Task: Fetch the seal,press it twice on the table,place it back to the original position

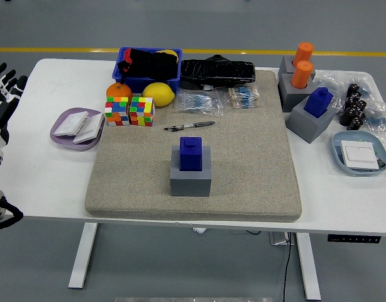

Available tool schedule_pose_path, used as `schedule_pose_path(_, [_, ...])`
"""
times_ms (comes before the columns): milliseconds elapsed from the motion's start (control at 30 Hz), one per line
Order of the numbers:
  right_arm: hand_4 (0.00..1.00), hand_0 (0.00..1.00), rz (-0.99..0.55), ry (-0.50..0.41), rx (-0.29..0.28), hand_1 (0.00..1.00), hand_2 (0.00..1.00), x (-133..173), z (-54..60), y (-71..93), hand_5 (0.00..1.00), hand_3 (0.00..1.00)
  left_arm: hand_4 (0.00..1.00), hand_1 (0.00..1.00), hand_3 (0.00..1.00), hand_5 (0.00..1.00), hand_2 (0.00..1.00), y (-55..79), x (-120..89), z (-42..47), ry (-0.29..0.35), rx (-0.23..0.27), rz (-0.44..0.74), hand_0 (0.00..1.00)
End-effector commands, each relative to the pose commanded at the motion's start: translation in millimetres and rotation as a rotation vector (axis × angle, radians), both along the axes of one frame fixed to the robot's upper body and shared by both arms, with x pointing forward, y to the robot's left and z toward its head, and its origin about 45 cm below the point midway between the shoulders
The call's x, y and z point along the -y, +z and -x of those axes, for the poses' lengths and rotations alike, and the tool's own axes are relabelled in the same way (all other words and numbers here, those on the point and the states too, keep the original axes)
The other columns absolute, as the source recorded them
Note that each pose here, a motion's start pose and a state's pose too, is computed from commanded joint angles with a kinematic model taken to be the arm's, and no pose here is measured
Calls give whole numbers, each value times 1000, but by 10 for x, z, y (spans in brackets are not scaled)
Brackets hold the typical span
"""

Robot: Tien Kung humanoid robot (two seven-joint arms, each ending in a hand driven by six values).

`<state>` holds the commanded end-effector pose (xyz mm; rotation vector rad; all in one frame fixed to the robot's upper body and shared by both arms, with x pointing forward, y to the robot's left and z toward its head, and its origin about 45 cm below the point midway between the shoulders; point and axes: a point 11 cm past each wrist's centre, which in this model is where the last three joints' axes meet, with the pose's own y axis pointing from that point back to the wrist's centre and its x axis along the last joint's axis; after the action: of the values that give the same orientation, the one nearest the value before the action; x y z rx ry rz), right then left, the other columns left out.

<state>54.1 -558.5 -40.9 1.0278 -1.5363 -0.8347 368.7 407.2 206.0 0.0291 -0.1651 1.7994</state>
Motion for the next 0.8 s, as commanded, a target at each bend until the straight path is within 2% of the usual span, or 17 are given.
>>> schedule_pose_path(467, [780,784,9,-1,-1,681,661,31,26,16,449,614,954,922,946,579,904,-14,28,13,-7,-5,2,878])
schedule_pose_path(667, [779,784,5,2,-1,681,661,-10,30,-13,449,615,953,921,946,578,904,87,95,-5,-22,29,13,879])
schedule_pose_path(800, [779,784,6,1,7,681,661,-3,3,-3,449,614,953,920,945,579,904,69,61,3,-11,21,12,877])
